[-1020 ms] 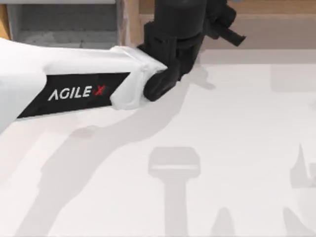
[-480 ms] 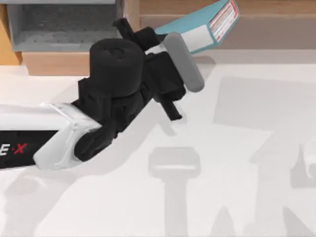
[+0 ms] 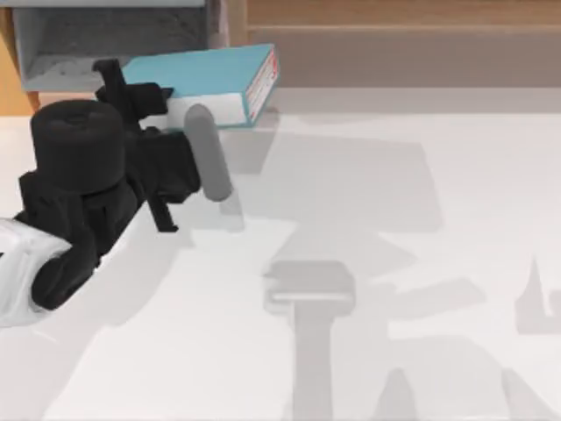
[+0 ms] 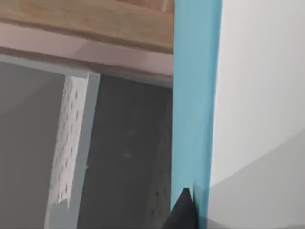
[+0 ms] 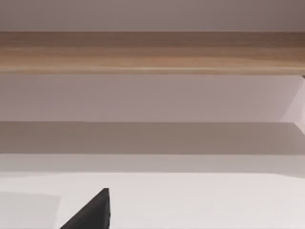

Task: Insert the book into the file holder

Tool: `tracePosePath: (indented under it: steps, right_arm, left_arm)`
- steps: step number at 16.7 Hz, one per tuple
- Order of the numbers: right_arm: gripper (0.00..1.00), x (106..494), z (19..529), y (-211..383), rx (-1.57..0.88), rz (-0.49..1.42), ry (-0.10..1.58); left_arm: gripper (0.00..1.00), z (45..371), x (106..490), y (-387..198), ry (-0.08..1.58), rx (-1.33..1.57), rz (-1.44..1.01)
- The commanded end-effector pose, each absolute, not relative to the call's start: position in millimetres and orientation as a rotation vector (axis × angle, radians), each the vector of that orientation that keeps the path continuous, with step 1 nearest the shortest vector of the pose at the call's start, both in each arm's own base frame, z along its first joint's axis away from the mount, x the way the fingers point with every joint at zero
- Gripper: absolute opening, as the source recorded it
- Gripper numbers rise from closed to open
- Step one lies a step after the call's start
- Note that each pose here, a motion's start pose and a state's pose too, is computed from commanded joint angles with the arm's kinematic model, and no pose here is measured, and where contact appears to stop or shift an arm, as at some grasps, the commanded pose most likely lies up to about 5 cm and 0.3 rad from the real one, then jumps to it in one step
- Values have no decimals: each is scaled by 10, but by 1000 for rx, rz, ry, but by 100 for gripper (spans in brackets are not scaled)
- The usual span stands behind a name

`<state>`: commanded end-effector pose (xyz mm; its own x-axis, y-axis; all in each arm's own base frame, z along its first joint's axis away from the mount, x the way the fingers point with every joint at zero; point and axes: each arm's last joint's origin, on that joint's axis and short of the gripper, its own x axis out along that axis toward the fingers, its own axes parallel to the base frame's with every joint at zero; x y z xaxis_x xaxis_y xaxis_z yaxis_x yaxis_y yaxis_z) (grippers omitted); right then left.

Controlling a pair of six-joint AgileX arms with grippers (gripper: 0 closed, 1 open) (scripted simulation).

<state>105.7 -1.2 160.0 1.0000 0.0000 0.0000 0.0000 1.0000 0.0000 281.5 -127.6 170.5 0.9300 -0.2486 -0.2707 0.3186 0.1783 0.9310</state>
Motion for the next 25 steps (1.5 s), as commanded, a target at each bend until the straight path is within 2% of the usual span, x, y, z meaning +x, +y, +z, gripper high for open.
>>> tracePosePath:
  steps: [7,10,17,25]
  right_arm:
    - [100,1057,1600,-12,0,0,0]
    - [100,1057,1600,-12,0,0,0]
    - [100,1057,1600,-12,0,0,0]
    - [100,1057,1600,-12,0,0,0]
  left_arm:
    - [0,1599,3272,-742,171,1530,-227]
    - [0,1527,3408,-731,180,1559,-231]
    - [0,1516,3418,-743,179,1562,-236]
    - [0,1471,3717,-740,181,1561,-234]
